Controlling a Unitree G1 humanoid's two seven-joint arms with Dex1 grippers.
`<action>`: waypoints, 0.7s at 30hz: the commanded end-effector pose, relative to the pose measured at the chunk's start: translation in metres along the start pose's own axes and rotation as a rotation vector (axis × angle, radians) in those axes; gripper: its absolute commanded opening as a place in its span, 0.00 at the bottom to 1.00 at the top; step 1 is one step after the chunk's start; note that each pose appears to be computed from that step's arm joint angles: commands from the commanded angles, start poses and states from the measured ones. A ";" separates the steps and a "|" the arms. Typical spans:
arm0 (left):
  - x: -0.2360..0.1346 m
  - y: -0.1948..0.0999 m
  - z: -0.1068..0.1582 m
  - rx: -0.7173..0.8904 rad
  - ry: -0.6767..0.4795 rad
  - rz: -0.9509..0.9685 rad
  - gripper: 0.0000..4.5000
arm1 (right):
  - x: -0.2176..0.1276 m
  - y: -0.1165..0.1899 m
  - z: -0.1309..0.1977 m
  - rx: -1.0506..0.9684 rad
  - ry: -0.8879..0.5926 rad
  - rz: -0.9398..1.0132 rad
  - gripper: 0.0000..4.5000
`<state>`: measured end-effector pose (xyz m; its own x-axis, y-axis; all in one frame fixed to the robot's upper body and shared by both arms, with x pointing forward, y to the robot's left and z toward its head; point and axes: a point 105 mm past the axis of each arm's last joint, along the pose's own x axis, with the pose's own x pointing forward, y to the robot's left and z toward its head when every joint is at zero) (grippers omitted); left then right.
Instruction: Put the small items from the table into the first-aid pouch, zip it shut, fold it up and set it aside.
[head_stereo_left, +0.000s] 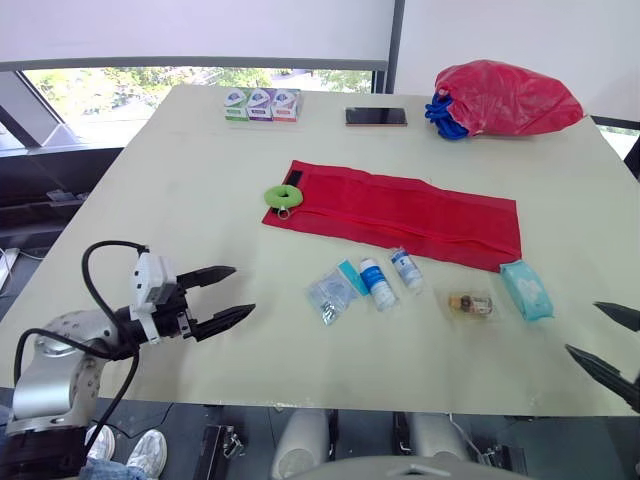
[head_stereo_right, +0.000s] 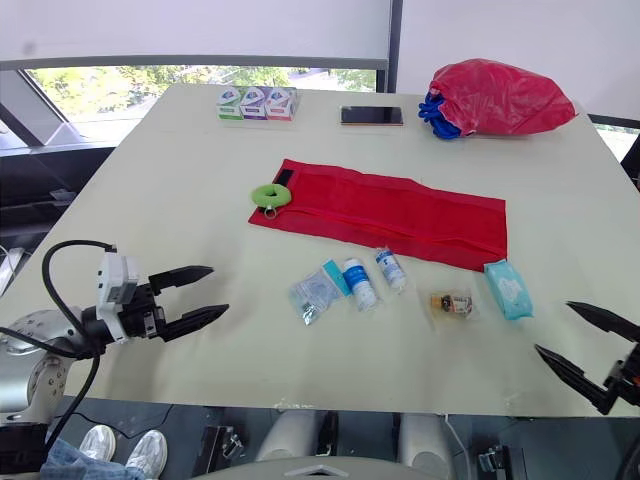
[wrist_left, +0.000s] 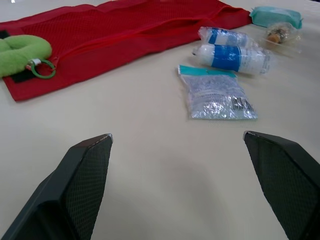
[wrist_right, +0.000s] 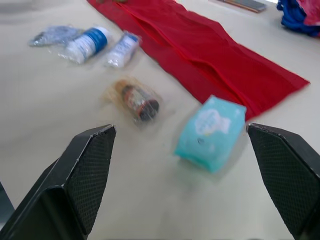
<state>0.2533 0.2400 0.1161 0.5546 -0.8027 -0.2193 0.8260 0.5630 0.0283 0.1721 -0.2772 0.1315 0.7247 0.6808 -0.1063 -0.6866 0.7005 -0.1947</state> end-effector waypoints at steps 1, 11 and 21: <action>0.022 0.002 0.011 0.017 0.002 -0.023 1.00 | 0.026 0.019 0.025 -0.020 -0.079 0.084 0.99; 0.078 0.004 -0.003 -0.015 0.186 -0.172 1.00 | 0.081 0.064 0.065 -0.026 -0.194 0.269 0.99; 0.111 -0.010 -0.016 0.016 0.293 -0.352 1.00 | 0.097 0.075 0.077 -0.061 -0.213 0.273 0.99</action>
<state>0.3130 0.1556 0.0882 0.2607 -0.8504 -0.4570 0.9490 0.3126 -0.0403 0.1891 -0.1463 0.1740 0.4919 0.8702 0.0294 -0.8478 0.4864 -0.2116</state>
